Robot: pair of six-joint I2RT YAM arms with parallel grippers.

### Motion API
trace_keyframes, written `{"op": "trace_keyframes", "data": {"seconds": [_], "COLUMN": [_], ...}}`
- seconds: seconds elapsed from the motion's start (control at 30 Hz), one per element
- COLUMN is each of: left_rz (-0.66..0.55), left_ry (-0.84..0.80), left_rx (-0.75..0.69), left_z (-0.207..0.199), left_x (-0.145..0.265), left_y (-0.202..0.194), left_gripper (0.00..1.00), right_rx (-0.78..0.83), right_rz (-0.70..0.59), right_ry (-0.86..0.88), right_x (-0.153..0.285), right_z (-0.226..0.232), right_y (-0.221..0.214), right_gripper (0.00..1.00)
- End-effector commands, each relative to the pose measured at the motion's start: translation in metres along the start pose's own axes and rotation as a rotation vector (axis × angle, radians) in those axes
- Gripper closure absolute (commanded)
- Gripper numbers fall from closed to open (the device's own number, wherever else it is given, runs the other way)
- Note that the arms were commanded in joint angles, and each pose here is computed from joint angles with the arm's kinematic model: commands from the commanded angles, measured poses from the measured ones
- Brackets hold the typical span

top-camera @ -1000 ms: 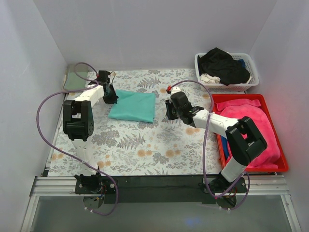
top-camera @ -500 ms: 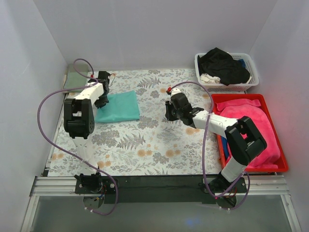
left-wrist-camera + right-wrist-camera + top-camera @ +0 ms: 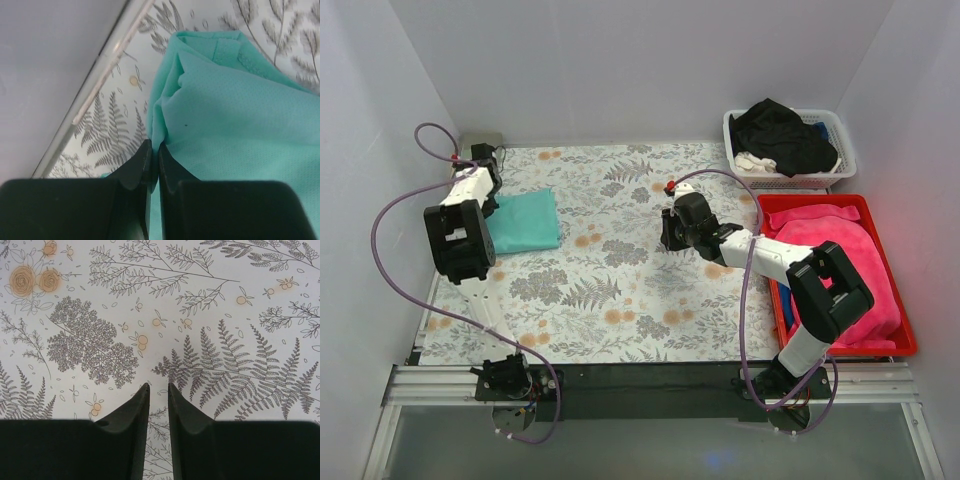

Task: Fold and stack the t-shirts
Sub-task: Put the neatly folded tshirt into the corner of the board with the left arm

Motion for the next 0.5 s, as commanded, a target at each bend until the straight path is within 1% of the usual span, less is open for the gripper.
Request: {"op": "trace_keyframes", "data": {"seconds": [0.0,0.17,0.23,0.3,0.37,0.4,0.47], "left_rz": [-0.06,-0.065,-0.09,-0.097,-0.111,-0.11,-0.126], "left_ry": [0.045,0.122,0.148,0.222,0.265,0.28,0.285], "left_rx": [0.045,0.059,0.085,0.098,0.128,0.166,0.2], "left_z": [0.004,0.013,0.019,0.027,0.033,0.04,0.046], "left_x": [-0.004,-0.024,-0.028,-0.037,-0.041,-0.044,-0.047], "left_y": [0.023,0.039,0.051,0.055,0.063,0.066,0.073], "left_gripper": [1.0,1.0,1.0,1.0,1.0,1.0,1.0], "right_rx": [-0.019,-0.029,-0.03,-0.03,-0.032,-0.033,-0.033], "right_rz": [-0.054,-0.038,-0.027,-0.02,-0.009,-0.004,0.0], "right_ry": [0.026,0.017,0.016,0.008,0.005,0.003,0.008], "right_x": [-0.003,-0.01,-0.014,-0.017,-0.021,-0.022,-0.026], "right_z": [0.007,0.006,0.006,0.005,0.005,0.005,0.007], "right_y": [0.017,0.014,0.012,0.01,0.008,0.008,0.012], "right_gripper": [0.73,0.73,0.73,0.73,0.74,0.73,0.74]}}
Point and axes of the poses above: each gripper's point midway between its finger pads, its own x axis back along the fingers, its own z axis along the line the jaws close on, y = z × x, the point moved 6 cm from there along x, back along the fingers, and after that the axes turned 2 degrees about x, right-handed, at the moved point
